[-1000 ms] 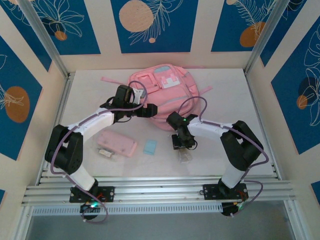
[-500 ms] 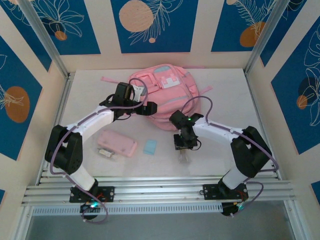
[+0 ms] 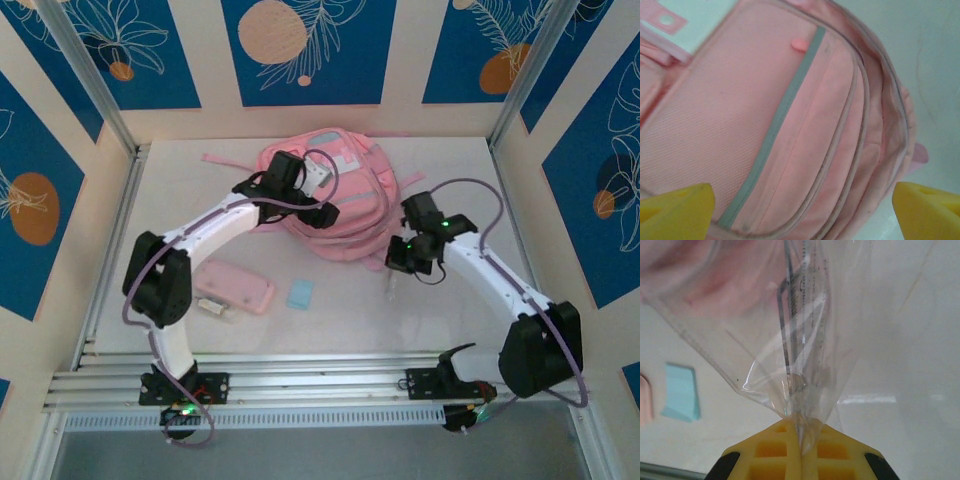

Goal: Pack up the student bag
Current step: Pick up the loose stationery at the center of the table, then open the student bag at the top-center of the table.

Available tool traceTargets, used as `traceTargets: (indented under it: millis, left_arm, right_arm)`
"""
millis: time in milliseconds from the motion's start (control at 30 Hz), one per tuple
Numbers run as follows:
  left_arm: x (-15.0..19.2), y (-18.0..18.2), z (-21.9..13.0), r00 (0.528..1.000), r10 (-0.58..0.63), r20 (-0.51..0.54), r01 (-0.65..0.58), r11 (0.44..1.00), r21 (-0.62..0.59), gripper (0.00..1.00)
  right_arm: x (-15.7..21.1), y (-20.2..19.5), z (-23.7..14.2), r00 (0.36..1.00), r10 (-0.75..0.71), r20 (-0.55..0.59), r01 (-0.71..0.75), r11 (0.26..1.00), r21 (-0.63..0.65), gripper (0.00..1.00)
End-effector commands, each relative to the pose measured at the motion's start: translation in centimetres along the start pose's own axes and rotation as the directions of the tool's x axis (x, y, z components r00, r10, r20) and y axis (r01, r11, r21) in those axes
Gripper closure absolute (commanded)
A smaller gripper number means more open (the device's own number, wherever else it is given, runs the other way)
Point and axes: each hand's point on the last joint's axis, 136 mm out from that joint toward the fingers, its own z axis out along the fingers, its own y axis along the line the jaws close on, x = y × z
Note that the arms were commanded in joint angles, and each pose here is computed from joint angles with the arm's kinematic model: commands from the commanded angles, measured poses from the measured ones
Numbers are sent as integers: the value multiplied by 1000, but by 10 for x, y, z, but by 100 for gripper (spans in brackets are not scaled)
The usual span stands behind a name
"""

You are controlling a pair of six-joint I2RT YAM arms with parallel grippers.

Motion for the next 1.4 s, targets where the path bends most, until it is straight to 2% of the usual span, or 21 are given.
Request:
traceTargets:
  millis: [0,200,433,467,633,667,700,900,1067,1233,1367]
  left_arm:
    - [14,-7,18,986,129,-105,-133,991,-25,9]
    - [25,-2,53,939,261,-225,-291,951,-110,10]
    - [40,22,83,898,303,-320,-371,912,-175,14]
    - [41,26,86,894,303,-330,-377,907,-187,18]
    - [38,27,92,901,279,-331,-339,930,-141,58]
    - [37,28,92,903,271,-333,-331,934,-138,90]
    - [34,30,90,909,260,-327,-321,935,-151,100]
    - [6,20,59,961,156,-230,-181,979,-92,100]
    - [-36,11,16,995,31,-91,-34,999,-28,100]
    - [-73,16,-20,995,-92,25,91,995,47,100]
    - [-92,21,-34,983,-163,82,153,981,117,100]
  right_arm:
    - [-10,1,-9,999,32,33,-28,994,-110,100]
    - [-30,-9,-20,986,136,94,-113,970,-216,100]
    - [-29,-18,-22,979,180,100,-151,957,-248,100]
    - [-29,-19,-23,978,183,103,-152,955,-253,100]
    - [-31,-19,-30,974,189,125,-149,951,-272,100]
    - [-33,-18,-33,973,189,132,-146,949,-280,100]
    - [-34,-17,-35,972,190,138,-144,947,-289,100]
    - [-43,-3,-49,967,189,170,-118,926,-360,100]
    - [-55,10,-55,959,217,183,-121,895,-429,100]
    - [-72,21,-55,940,277,197,-150,858,-491,100]
    - [-91,36,-50,922,325,209,-167,823,-543,100]
